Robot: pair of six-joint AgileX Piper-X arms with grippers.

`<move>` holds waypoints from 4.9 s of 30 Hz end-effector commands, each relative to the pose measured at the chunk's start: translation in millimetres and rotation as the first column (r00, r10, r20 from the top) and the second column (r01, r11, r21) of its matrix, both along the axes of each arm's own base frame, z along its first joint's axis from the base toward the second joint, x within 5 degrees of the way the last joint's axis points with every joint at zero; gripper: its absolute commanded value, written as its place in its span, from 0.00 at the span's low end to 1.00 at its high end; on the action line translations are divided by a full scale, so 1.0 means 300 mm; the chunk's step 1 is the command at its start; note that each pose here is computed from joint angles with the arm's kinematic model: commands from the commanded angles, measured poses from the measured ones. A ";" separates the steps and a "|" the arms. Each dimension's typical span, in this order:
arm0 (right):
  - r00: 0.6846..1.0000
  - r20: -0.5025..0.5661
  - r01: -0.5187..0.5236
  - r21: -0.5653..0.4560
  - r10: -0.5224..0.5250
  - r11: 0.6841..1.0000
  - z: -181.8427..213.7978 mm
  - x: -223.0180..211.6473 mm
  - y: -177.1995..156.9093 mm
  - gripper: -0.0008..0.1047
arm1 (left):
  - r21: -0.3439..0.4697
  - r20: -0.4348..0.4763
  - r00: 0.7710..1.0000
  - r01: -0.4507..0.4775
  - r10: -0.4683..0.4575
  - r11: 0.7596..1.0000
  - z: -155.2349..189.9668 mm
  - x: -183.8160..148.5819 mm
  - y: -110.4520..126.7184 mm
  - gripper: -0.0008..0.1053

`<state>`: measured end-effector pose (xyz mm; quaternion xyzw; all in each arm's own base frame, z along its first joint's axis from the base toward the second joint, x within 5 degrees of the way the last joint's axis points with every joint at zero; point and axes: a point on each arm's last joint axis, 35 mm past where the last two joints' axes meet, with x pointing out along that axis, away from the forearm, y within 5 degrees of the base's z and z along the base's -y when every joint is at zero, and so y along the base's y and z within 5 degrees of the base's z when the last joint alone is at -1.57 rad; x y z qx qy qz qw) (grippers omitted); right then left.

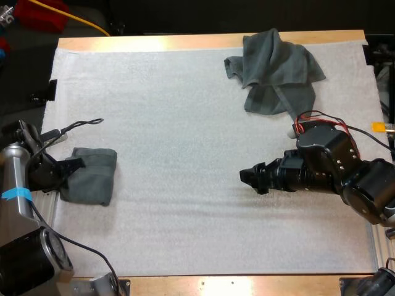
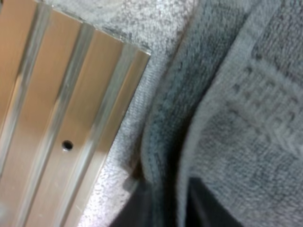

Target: Pick towel from pile, fold and stack

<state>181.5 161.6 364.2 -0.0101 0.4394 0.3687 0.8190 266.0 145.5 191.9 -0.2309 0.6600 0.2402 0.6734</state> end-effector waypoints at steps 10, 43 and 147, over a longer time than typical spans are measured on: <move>1.000 0.006 -0.006 0.013 0.006 1.000 0.008 0.000 0.001 0.75 | -0.006 0.009 1.000 0.005 -0.005 1.000 0.041 0.008 0.002 0.62; 0.999 0.031 -0.017 0.059 0.015 0.998 0.021 0.008 0.011 0.75 | 0.151 0.182 0.915 0.336 -0.360 0.930 0.101 0.224 -0.210 0.66; 0.993 0.113 -0.042 0.122 0.028 0.992 0.048 0.027 0.026 0.75 | -0.068 0.212 0.916 0.362 -0.341 0.930 0.237 0.031 -0.280 0.66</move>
